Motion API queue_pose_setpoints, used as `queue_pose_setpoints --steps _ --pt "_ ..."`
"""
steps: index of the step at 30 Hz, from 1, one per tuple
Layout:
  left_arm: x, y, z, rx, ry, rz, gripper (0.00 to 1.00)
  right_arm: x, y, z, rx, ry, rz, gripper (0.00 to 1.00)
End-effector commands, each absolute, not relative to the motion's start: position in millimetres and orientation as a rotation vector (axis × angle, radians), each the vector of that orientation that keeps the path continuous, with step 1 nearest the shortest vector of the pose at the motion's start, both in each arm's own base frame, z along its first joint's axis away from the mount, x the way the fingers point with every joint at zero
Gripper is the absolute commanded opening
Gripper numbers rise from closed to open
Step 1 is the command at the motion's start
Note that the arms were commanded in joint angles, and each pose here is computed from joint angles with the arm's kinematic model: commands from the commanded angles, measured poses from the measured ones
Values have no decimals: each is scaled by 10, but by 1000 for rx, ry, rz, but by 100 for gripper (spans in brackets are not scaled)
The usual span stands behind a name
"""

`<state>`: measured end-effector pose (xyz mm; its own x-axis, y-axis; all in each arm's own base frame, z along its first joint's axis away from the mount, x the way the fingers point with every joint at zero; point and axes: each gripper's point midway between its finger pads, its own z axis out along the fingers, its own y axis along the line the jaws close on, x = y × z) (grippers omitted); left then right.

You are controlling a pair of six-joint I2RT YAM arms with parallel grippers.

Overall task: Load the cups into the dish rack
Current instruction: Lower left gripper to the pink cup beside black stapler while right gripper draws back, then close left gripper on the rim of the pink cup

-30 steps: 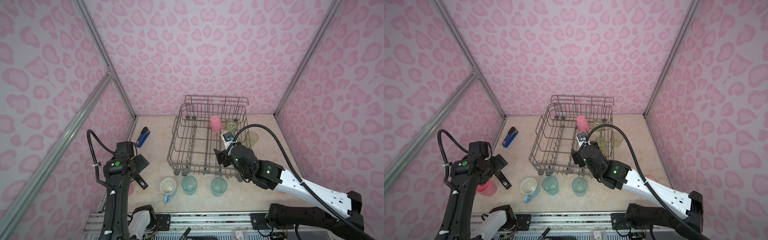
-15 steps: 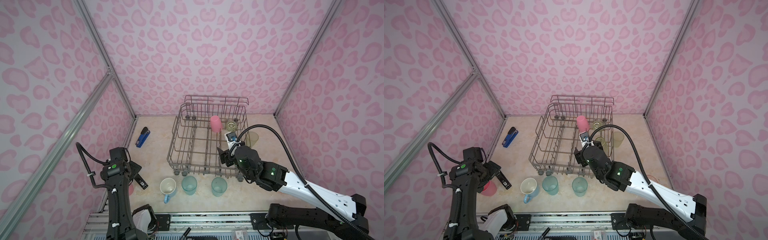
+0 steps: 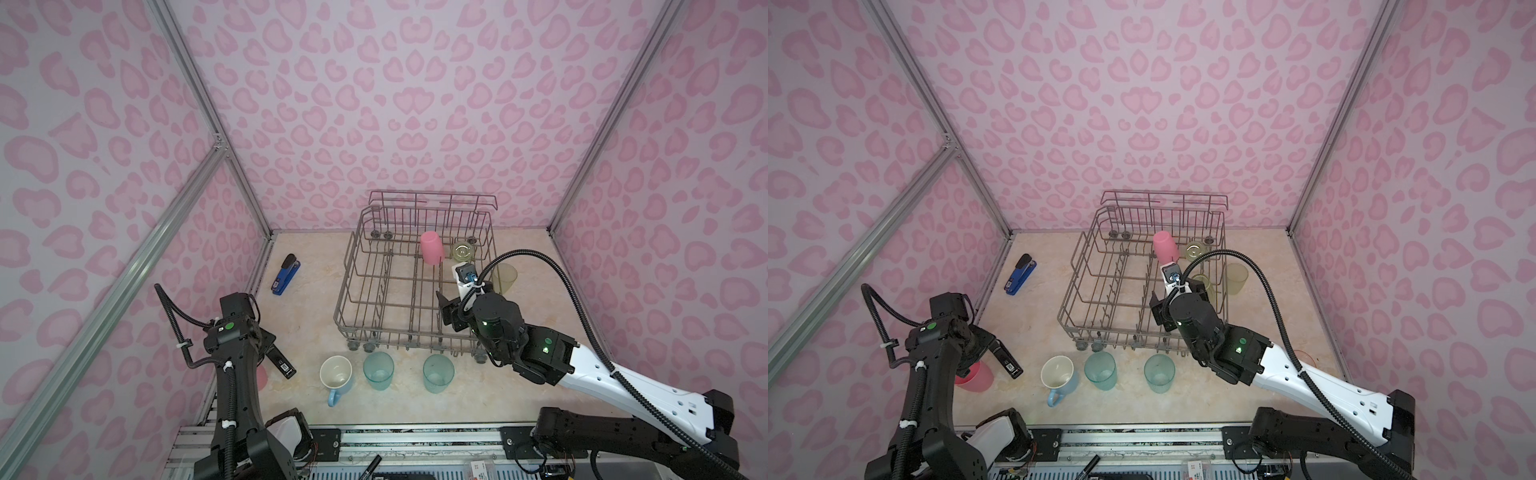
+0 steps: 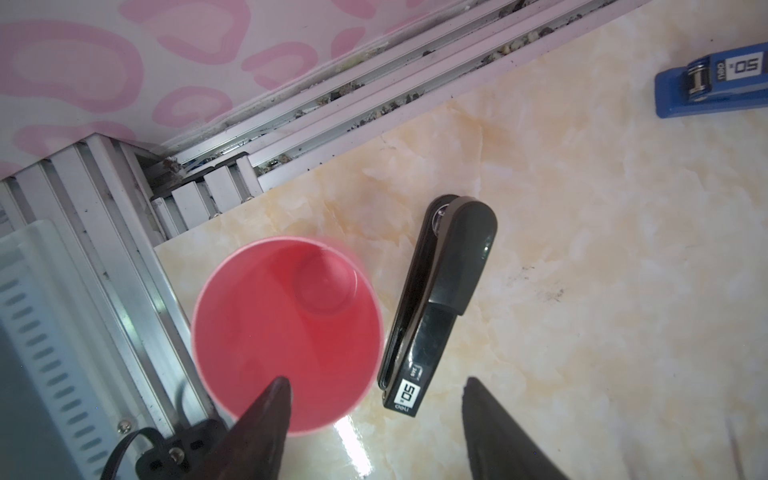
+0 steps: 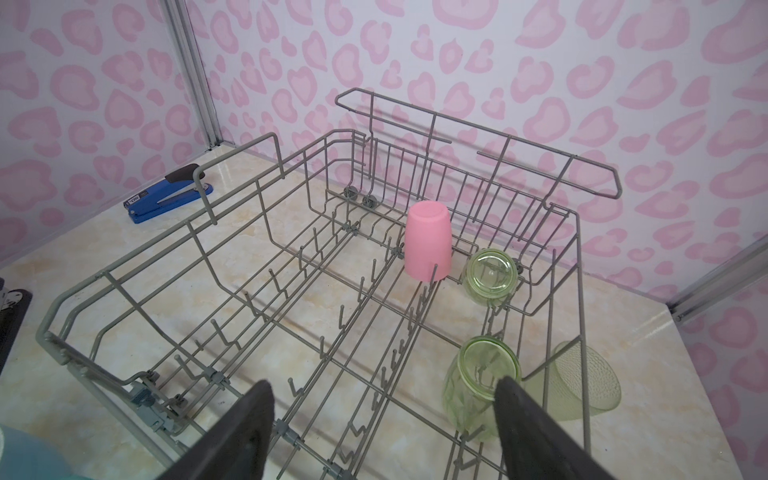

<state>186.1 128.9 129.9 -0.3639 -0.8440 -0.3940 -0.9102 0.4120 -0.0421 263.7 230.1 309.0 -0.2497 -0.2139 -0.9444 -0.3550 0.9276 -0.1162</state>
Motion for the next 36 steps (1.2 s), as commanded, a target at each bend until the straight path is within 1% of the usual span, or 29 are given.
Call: queue_pose_setpoints --steps 1,5,8,10,12,16,17,19,25,29,36 --pt "1918 1354 1258 -1530 2281 274 62 2661 2279 3126 -400 1813 125 82" --pt "1938 1371 1176 -1554 2282 276 54 2663 2273 3126 -391 1808 129 82" --pt "1945 1382 1133 -1565 2279 281 51 2666 2265 3116 -380 1804 130 82" --pt "1941 1396 1097 -1573 2279 291 46 2671 2254 3107 -374 1802 126 82" --pt "1928 1400 1047 -1581 2289 304 44 2679 2248 3095 -374 1800 115 82" --pt "1930 1398 967 -1597 2302 306 37 2701 2199 3092 -352 1791 90 82" --pt "1935 1402 958 -1600 2305 309 37 2699 2197 3098 -352 1788 92 82" --pt "1933 1408 938 -1605 2310 316 31 2705 2178 3098 -348 1785 85 82" --pt "1923 1425 929 -1611 2317 336 17 2729 2098 3047 -328 1783 73 82" --pt "1889 1438 947 -1615 2308 359 12 2749 2039 3047 -312 1779 71 82" --pt "1825 1475 1020 -1623 2282 405 7 2844 1900 2981 -274 1796 76 82"
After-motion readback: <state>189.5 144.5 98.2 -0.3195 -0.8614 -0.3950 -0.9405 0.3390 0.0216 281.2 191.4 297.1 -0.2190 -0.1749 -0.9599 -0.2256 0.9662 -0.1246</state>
